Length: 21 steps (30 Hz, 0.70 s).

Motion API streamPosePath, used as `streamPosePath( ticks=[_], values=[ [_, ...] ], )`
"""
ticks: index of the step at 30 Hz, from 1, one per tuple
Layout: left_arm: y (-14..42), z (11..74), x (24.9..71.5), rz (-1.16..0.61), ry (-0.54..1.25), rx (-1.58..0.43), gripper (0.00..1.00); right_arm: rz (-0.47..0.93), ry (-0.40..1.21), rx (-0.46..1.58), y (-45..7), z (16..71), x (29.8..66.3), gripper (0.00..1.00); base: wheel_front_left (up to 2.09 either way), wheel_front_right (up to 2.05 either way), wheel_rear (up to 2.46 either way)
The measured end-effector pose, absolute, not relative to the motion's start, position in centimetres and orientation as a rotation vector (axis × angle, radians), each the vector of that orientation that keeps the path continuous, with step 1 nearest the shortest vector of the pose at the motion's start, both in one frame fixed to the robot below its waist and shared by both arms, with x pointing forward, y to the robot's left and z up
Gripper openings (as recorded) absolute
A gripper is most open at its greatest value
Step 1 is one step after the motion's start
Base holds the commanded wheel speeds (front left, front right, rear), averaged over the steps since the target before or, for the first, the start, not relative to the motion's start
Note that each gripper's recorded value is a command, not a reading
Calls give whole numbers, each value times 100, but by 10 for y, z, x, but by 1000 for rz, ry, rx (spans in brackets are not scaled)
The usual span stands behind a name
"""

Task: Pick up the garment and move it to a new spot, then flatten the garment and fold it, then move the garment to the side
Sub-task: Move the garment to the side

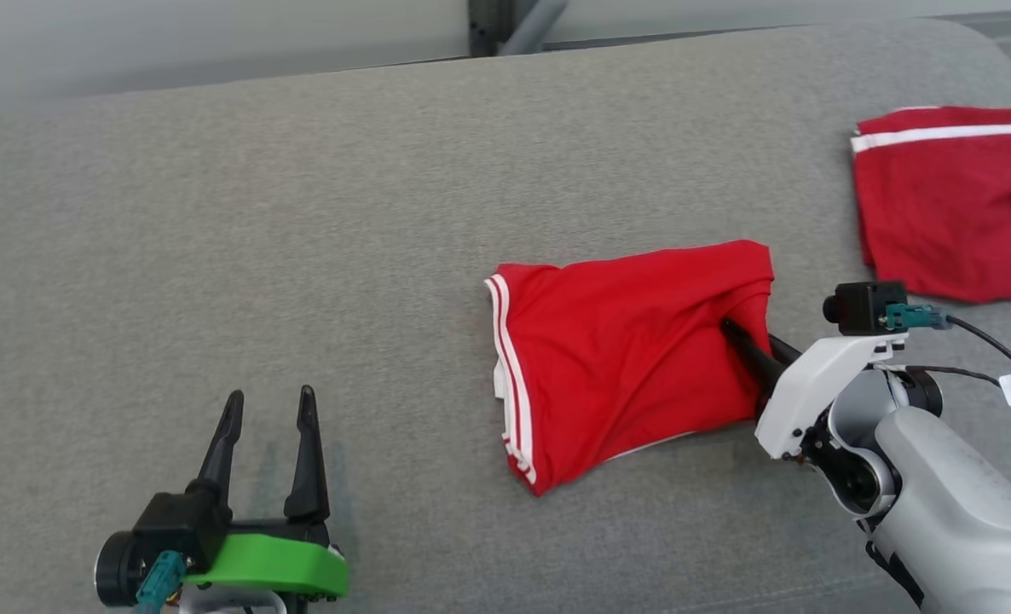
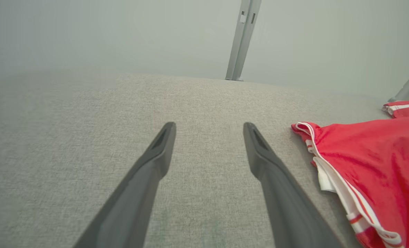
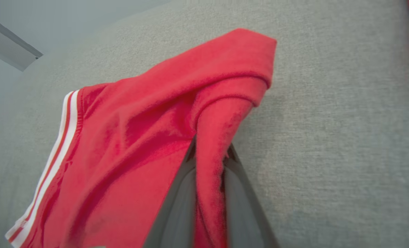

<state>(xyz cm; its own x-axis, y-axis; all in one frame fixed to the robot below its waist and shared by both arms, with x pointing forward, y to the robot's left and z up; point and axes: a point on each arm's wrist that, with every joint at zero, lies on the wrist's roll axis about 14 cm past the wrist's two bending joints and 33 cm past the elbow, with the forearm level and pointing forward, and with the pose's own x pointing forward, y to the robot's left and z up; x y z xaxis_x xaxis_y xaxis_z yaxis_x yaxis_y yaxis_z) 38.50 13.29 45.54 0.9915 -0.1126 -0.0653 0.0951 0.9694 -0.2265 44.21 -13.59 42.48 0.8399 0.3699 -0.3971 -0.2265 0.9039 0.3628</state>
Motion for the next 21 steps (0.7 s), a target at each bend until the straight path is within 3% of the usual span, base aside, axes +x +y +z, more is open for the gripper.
streamPosePath(
  ticks=[9, 21],
  values=[
    [73, 461, 419, -282, 58, -255, 100, 122, 380, 283, -219, 446, 442, 0, 0, 0, 0],
    [75, 428, 421, -255, 148, -274, 100, 71, 253, 193, -259, 505, 511, 0, 0, 0, 0]
  ],
)
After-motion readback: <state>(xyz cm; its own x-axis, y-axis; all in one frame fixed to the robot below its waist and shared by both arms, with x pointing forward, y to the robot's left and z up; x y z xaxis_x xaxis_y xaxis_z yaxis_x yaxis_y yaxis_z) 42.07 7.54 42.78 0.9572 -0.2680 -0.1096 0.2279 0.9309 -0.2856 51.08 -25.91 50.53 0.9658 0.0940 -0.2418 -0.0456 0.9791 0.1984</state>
